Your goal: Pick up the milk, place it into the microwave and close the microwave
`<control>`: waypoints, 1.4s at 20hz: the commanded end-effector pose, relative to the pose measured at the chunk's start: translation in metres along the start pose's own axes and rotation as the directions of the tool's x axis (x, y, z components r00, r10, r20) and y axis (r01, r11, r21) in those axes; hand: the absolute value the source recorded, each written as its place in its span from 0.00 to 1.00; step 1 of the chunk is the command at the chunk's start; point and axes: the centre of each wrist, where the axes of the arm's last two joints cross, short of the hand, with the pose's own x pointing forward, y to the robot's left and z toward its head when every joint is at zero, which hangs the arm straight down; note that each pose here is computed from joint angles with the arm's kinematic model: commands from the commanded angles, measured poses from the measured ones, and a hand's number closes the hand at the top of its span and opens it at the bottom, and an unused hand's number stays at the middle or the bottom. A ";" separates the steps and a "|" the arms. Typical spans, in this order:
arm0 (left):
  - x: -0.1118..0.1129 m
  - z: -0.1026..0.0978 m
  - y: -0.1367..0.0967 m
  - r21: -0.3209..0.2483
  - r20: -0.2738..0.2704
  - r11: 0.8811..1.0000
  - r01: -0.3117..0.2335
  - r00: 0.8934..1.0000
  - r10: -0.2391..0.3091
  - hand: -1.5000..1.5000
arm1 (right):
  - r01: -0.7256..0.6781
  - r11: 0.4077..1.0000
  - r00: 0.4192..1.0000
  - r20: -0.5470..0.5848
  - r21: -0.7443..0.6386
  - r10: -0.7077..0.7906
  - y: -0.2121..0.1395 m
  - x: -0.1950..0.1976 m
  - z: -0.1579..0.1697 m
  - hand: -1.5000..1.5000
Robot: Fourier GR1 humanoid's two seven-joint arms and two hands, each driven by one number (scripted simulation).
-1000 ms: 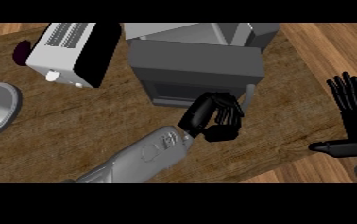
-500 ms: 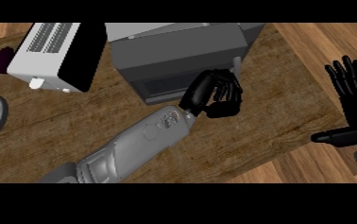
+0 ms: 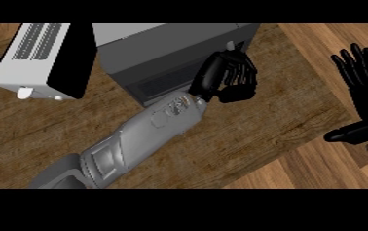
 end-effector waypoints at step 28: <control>0.016 -0.020 0.001 0.068 0.009 0.997 -0.034 0.999 0.034 1.00 | 0.083 0.785 0.988 0.054 0.614 -0.147 0.079 0.057 -0.078 1.00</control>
